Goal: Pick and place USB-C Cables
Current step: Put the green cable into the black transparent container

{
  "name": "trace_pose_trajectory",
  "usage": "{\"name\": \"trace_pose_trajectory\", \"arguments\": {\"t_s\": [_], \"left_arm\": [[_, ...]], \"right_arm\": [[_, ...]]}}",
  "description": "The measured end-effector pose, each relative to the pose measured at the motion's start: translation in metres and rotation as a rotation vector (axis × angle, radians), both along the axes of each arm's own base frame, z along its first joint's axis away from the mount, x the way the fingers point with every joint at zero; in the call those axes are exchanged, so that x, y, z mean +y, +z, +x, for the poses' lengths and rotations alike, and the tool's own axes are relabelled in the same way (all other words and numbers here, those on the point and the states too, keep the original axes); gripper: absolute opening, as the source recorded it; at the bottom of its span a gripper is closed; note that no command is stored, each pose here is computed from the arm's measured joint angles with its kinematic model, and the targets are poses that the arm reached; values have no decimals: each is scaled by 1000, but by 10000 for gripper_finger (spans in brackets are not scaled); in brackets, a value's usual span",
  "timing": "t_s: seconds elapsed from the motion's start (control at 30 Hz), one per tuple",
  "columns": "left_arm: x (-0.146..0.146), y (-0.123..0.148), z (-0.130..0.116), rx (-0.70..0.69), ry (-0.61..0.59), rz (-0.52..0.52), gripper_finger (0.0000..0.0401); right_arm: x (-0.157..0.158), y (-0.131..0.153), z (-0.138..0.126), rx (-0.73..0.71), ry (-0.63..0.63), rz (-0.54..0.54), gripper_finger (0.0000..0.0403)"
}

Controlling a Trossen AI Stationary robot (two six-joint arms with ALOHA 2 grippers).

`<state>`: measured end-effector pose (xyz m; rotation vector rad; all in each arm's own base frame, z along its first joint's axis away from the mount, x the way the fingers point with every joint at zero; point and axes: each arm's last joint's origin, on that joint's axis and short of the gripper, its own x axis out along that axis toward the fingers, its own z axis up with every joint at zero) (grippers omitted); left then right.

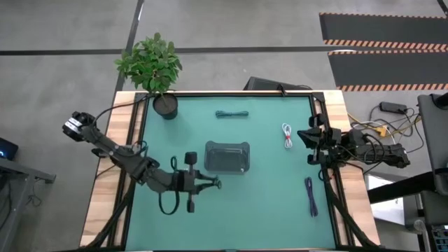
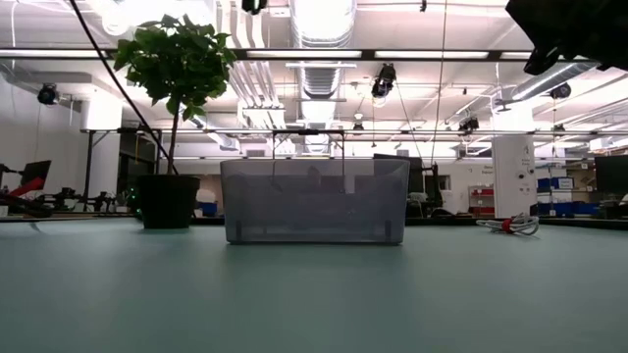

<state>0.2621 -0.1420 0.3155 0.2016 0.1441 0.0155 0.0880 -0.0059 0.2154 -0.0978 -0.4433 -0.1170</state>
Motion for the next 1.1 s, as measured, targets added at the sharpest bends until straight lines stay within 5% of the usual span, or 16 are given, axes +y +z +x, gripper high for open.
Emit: {"name": "trace_pose_trajectory", "arguments": {"t_s": [0.5, 1.1], "left_arm": [[51, -35, 16, -47, 86, -42, 10], [69, -60, 12, -39, 208, -102, 17]], "right_arm": [[0, -5, 2, 13, 14, 31, 9], [0, -10, 3, 34, 28, 85, 9]]}}
